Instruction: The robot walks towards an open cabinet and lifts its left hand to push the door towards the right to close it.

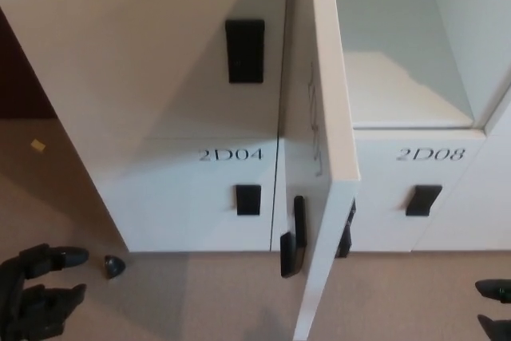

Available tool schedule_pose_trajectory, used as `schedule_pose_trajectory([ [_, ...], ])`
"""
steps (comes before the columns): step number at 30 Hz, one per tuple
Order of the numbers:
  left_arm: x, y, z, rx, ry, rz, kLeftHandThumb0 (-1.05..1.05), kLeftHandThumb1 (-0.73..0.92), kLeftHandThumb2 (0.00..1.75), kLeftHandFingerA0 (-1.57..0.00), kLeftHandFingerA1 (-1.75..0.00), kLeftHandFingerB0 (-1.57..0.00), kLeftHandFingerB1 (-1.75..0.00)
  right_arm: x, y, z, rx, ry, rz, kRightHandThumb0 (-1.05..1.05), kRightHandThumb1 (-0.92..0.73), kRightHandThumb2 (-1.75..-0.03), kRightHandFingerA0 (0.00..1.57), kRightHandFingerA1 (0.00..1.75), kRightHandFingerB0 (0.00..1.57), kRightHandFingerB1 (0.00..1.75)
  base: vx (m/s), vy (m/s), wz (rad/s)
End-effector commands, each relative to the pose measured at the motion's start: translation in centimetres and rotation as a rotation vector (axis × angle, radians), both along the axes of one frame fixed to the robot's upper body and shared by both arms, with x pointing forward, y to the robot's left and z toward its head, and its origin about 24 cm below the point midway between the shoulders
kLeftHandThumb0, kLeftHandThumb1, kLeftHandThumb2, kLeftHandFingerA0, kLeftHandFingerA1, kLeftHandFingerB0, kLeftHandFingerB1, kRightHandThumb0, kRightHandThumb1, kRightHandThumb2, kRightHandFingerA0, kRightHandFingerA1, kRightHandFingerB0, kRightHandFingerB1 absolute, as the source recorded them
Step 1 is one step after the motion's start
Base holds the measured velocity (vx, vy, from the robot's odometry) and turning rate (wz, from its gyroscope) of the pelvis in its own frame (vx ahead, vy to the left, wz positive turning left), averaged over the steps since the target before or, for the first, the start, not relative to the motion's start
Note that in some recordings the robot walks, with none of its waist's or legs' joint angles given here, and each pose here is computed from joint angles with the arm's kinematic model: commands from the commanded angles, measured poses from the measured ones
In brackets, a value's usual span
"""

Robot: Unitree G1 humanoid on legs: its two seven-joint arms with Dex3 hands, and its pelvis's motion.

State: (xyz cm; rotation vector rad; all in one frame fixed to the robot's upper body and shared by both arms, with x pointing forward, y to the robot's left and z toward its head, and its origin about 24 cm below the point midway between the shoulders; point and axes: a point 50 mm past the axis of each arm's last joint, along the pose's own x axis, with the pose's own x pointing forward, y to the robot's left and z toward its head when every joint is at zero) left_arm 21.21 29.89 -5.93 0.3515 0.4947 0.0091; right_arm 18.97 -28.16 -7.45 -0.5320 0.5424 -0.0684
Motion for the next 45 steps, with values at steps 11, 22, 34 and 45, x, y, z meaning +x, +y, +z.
schedule_pose_trajectory([
  [11,0.3,0.5,0.6,0.056,-0.012,-0.036,-0.41,0.51,0.85,-0.71,-0.63,-0.57,-0.59,0.3,-0.4,0.3,-0.019,0.009,0.020,-0.37,-0.68,-0.60,0.66,0.45,0.56,0.41,0.08,-0.111,0.12],
  [22,0.3,0.5,0.5,0.063,-0.006,-0.041,-0.42,0.51,0.85,-0.72,-0.63,-0.58,-0.58,0.3,-0.4,0.3,-0.022,0.022,0.024,-0.38,-0.69,-0.61,0.66,0.45,0.56,0.41,0.14,-0.149,-0.07],
  [34,1.2,0.3,0.9,0.062,-0.013,-0.045,-0.40,0.51,0.85,-0.71,-0.63,-0.56,-0.58,0.9,-0.5,0.5,-0.016,0.002,0.025,-0.35,-0.69,-0.61,0.64,0.44,0.59,0.42,0.18,0.160,-0.01],
  [45,2.2,0.6,1.9,0.064,-0.054,-0.035,-0.41,0.51,0.86,-0.71,-0.63,-0.56,-0.58,3.0,-0.1,1.4,-0.016,-0.025,0.045,-0.37,-0.69,-0.60,0.65,0.45,0.57,0.41,0.04,-0.009,0.02],
])
